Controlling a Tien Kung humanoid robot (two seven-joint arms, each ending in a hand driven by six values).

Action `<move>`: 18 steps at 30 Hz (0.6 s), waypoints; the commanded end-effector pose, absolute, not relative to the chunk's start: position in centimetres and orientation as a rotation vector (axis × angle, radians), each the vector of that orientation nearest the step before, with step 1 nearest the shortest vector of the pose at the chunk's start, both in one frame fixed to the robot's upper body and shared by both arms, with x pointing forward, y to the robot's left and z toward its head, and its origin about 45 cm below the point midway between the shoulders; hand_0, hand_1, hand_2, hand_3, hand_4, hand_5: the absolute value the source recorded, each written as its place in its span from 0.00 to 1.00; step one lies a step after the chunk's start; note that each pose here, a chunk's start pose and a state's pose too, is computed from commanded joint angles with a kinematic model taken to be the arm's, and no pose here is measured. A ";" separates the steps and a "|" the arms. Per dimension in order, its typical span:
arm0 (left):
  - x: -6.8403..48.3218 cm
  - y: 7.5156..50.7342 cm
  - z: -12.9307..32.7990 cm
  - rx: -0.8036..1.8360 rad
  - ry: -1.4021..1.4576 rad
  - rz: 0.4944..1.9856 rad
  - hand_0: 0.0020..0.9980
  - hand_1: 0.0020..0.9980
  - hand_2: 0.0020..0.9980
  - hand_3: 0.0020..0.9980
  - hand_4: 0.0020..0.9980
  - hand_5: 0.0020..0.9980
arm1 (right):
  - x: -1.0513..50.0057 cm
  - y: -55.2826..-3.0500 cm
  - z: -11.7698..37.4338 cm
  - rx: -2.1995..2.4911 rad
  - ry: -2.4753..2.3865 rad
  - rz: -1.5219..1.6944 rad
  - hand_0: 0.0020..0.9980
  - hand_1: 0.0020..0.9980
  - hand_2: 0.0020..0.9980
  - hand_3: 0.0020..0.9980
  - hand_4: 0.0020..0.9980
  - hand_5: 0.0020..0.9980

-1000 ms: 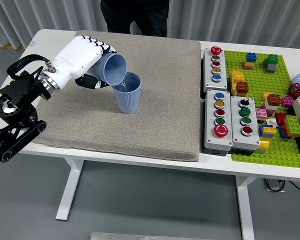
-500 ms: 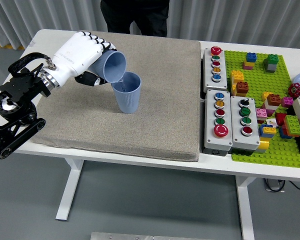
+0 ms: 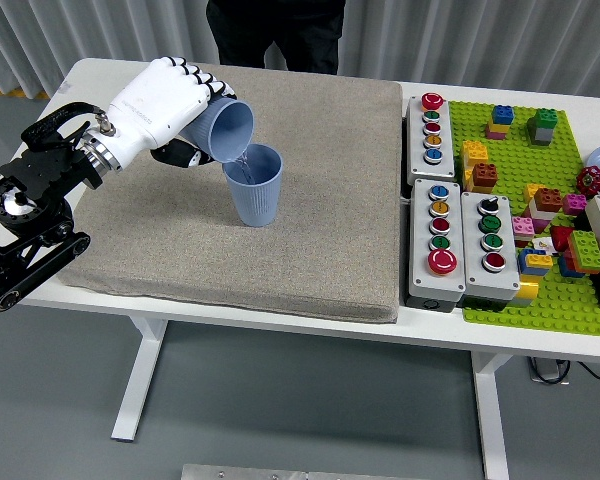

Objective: Pick cup pour cup place

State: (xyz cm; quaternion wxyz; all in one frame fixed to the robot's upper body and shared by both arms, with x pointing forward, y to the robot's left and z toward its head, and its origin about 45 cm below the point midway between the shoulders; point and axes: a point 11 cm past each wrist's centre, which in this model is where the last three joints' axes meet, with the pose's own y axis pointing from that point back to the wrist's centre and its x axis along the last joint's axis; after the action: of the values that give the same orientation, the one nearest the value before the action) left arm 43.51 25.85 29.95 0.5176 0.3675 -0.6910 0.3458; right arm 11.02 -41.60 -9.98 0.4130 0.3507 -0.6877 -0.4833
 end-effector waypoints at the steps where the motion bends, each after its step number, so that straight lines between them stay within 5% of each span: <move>1: 43.5 25.8 30.0 0.883 -1.662 0.829 0.53 0.50 0.52 0.53 0.78 0.01 | 11.0 -41.6 -10.0 0.882 -1.730 -1.215 0.72 0.70 0.75 0.71 0.33 0.28; 18: 43.7 25.7 30.3 0.916 -1.738 0.794 0.53 0.50 0.52 0.52 0.77 0.02 | 11.0 -41.6 -10.0 0.881 -1.727 -1.215 0.72 0.70 0.75 0.71 0.33 0.28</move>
State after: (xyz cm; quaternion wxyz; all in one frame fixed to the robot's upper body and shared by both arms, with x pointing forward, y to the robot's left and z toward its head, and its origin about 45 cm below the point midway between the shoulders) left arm 43.74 25.73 30.27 0.4896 0.3769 -0.7152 0.3267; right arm 10.96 -41.57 -10.01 0.4139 0.3507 -0.6869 -0.4836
